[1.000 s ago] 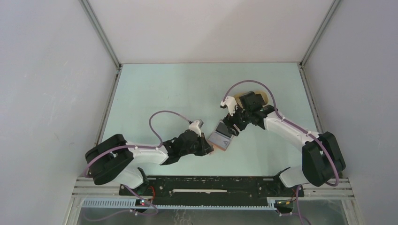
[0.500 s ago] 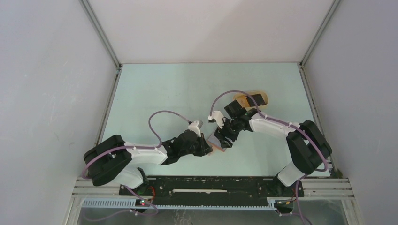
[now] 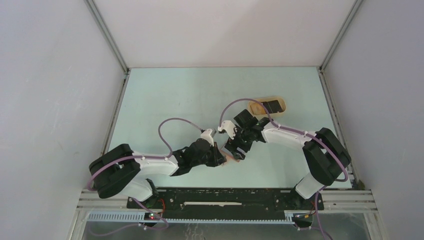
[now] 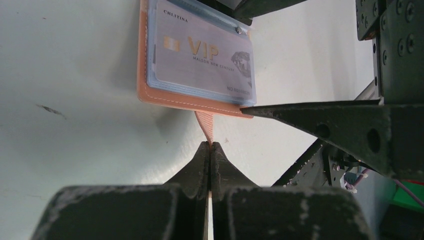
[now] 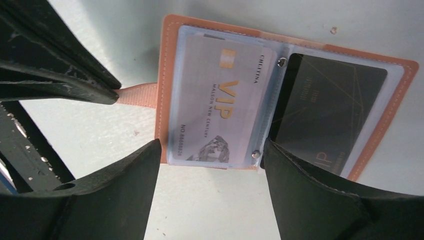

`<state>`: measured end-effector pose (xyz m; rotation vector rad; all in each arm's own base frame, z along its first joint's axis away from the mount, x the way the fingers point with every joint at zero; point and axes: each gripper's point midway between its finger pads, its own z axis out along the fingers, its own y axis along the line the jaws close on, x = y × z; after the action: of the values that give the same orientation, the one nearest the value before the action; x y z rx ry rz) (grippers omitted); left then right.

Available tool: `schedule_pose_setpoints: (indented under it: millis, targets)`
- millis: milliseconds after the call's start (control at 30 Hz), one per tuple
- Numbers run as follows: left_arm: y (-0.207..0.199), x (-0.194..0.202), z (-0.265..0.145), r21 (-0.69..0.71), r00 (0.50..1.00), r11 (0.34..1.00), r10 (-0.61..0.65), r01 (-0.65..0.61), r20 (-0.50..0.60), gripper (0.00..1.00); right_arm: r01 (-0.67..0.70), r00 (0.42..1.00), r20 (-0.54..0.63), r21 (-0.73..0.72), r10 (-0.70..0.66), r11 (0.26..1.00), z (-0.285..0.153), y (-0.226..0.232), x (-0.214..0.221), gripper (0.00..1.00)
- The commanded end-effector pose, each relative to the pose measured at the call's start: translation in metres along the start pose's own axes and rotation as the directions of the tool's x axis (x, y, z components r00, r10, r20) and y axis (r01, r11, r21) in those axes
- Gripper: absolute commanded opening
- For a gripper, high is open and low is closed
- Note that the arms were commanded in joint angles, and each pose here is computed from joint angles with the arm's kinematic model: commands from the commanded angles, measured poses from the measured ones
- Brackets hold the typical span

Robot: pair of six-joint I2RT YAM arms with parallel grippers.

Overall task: Put the credit cards into the card holder
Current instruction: Open the card holder at the center of the board.

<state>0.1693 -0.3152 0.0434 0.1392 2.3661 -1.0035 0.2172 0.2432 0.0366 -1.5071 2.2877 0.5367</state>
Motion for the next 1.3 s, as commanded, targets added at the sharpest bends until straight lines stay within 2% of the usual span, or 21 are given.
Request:
schedule_pose_setpoints:
  millis: [0, 133, 467, 900, 1267]
  targets:
    - [0.003, 0.003, -0.004, 0.007, 1.0, 1.0, 0.026, -0.025, -0.004, 0.0, 0.004, 1.0, 0.03, 0.08, -0.006, 0.997, -0.003, -0.014, -0.018, 0.83]
    - [0.003, 0.003, -0.004, 0.007, 1.0, 1.0, 0.027, -0.027, -0.007, 0.0, 0.02, 0.998, 0.056, 0.022, -0.021, 1.0, -0.007, -0.003, -0.022, 0.83]
    - [0.003, 0.003, -0.004, 0.01, 1.0, 1.0, 0.029, -0.029, -0.004, 0.0, 0.014, 1.0, 0.019, 0.118, -0.017, 0.993, -0.004, -0.021, -0.016, 0.82]
    - [0.003, 0.005, -0.003, 0.009, 0.999, 0.999, 0.031, -0.031, -0.013, 0.0, -0.036, 0.99, 0.14, 0.226, 0.005, 0.974, -0.04, -0.042, -0.036, 0.75]
    - [0.001, 0.006, -0.002, 0.013, 0.999, 0.999, 0.038, -0.038, -0.032, 0.0, -0.115, 0.986, 0.145, 0.259, 0.079, 0.959, -0.043, -0.066, -0.026, 0.73]
